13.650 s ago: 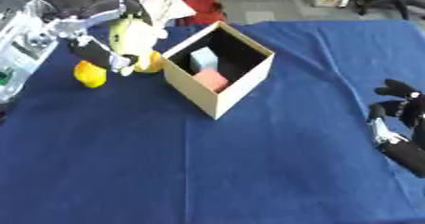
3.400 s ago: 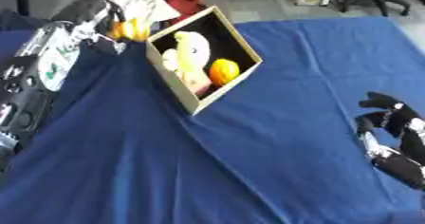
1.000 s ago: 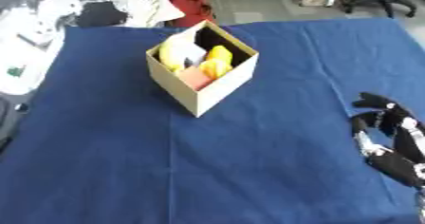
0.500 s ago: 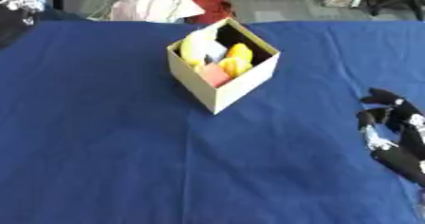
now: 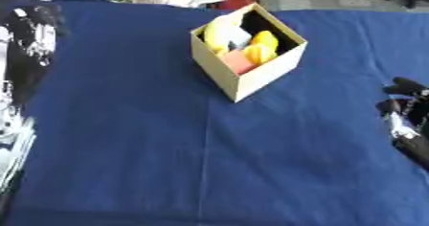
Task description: Pick up objects on the table and place them in the box.
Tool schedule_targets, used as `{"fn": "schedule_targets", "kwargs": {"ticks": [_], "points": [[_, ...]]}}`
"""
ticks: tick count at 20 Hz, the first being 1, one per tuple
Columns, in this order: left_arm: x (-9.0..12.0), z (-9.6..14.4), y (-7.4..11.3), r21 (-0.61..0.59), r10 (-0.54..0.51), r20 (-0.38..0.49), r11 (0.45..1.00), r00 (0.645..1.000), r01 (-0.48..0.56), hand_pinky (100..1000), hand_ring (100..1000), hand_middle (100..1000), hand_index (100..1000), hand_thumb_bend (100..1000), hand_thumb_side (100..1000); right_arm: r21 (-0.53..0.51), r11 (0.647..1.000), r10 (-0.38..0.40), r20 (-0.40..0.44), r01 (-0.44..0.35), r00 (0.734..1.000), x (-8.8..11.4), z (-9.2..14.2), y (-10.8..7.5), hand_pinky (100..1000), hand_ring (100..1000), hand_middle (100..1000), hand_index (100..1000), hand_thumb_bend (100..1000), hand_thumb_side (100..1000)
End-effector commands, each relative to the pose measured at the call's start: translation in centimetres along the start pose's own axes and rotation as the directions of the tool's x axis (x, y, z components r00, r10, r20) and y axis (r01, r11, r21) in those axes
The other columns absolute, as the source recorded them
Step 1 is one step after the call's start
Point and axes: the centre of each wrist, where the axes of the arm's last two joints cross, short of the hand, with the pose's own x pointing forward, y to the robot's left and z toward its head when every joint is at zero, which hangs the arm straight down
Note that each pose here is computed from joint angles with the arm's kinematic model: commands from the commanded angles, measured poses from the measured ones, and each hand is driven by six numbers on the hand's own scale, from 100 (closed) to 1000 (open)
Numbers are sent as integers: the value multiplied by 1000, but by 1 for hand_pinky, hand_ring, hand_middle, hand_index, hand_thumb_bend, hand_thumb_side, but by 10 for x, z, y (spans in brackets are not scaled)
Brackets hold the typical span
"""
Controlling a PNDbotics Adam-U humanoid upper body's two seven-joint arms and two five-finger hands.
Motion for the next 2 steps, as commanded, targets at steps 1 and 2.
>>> {"fn": "schedule_targets", "kwargs": {"ticks": [1,2], "points": [[-5,2,-8,-21,24,-13,999,1000,-24,758,551,554,697,100,717,-13,1000,8,27,-8,1000,7,-3,-7,684,652,722,861,100,382],[-7,2,-10,-27,32,-18,999,999,-32,758,550,553,697,100,719,-14,1000,6,27,-6,1000,7,-2,-6,684,651,722,861,100,382]]}}
